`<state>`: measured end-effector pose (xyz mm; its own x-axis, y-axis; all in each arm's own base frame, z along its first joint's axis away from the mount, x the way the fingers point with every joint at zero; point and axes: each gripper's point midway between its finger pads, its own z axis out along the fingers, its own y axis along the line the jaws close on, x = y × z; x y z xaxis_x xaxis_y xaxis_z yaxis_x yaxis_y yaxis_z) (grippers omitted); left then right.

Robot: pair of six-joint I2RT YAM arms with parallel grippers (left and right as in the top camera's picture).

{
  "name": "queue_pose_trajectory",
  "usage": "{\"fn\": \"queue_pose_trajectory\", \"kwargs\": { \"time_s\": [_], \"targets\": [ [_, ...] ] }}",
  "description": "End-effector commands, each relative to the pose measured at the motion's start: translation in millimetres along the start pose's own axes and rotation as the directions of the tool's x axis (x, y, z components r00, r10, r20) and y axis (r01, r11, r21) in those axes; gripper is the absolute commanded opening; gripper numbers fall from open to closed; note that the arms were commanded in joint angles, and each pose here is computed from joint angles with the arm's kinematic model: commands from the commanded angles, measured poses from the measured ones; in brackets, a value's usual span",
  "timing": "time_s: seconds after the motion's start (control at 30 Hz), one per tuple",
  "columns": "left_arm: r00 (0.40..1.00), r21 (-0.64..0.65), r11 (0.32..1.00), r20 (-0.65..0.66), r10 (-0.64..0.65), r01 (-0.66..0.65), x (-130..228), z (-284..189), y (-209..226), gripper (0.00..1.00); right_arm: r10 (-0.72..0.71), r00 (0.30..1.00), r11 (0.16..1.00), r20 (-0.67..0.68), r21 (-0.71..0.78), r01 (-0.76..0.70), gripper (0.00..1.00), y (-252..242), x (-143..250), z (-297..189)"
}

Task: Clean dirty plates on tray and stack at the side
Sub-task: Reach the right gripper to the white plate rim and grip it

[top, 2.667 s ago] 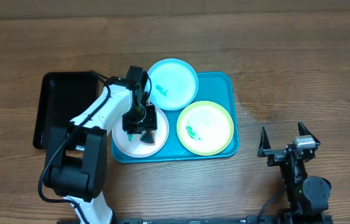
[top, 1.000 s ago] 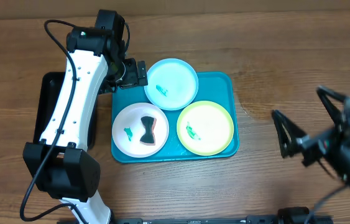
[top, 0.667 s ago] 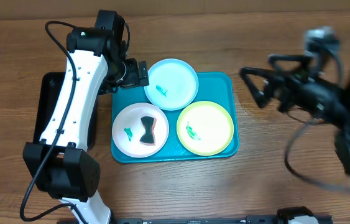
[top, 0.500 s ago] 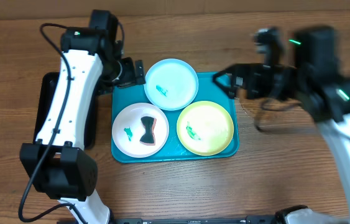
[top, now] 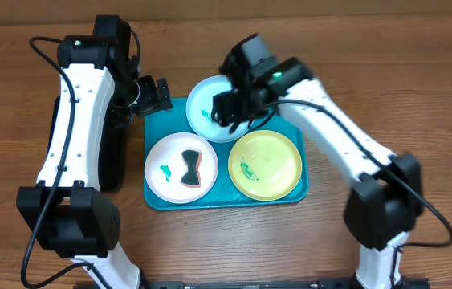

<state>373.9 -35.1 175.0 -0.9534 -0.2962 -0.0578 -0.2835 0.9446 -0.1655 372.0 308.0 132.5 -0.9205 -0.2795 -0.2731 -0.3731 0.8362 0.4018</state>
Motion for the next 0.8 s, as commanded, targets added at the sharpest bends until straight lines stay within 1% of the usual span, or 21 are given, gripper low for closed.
{"fn": "queue_pose_trajectory", "kwargs": {
  "time_s": [0.0, 0.07, 0.17, 0.23, 0.27, 0.4, 0.53, 0.67, 0.77],
  "targets": [
    [1.0, -0.017, 1.0, 0.01, -0.01, 0.01, -3.1, -0.9, 7.0, 1.0, 0.04, 0.998, 0.999, -0.054, 0.016, -0.039, 0.62, 8.6, 12.1, 26.3],
    [1.0, -0.017, 1.0, 0.015, -0.01, 0.01, -4.4, -1.0, 7.2, 1.0, 0.062, 0.995, 0.997, -0.079, 0.055, -0.057, 0.59, 8.7, 21.4, 39.4],
    [1.0, -0.017, 1.0, 0.015, -0.01, 0.01, -4.6, -1.0, 7.2, 1.0, 0.131, 0.988, 0.977, -0.082, 0.179, -0.114, 0.57, -2.4, 35.2, 54.1],
    [1.0, -0.022, 1.0, 0.017, -0.006, 0.007, -4.9, -1.0, 8.0, 1.0, 0.156, 0.984, 0.965, -0.088, 0.224, -0.133, 0.56, -5.3, 43.0, 59.0],
    [1.0, -0.024, 1.0, 0.018, -0.006, 0.007, -5.1, -1.0, 8.5, 1.0, 0.154, 0.983, 0.966, -0.098, 0.224, -0.129, 0.55, -4.1, 46.6, 61.3],
    [1.0, -0.035, 0.999, 0.021, -0.005, 0.006, -5.4, -1.1, 10.3, 1.0, 0.148, 0.98, 0.967, -0.129, 0.229, -0.116, 0.47, -5.5, 62.9, 74.4],
    [1.0, -0.035, 0.999, 0.02, -0.003, 0.003, -5.4, -1.1, 10.2, 1.0, 0.157, 0.977, 0.965, -0.147, 0.234, -0.12, 0.47, -8.5, 75.3, 85.0],
    [1.0, -0.031, 0.999, 0.019, 0.009, -0.008, -5.2, -1.1, 9.7, 1.0, 0.17, 0.975, 0.963, -0.146, 0.237, -0.132, 0.45, -11.5, 78.9, 89.4],
    [0.999, -0.031, 0.999, 0.014, 0.032, -0.032, -4.2, -0.9, 9.1, 1.0, 0.168, 0.975, 0.964, -0.142, 0.232, -0.132, 0.38, -12.6, 79.8, 92.8]
  ]
}}
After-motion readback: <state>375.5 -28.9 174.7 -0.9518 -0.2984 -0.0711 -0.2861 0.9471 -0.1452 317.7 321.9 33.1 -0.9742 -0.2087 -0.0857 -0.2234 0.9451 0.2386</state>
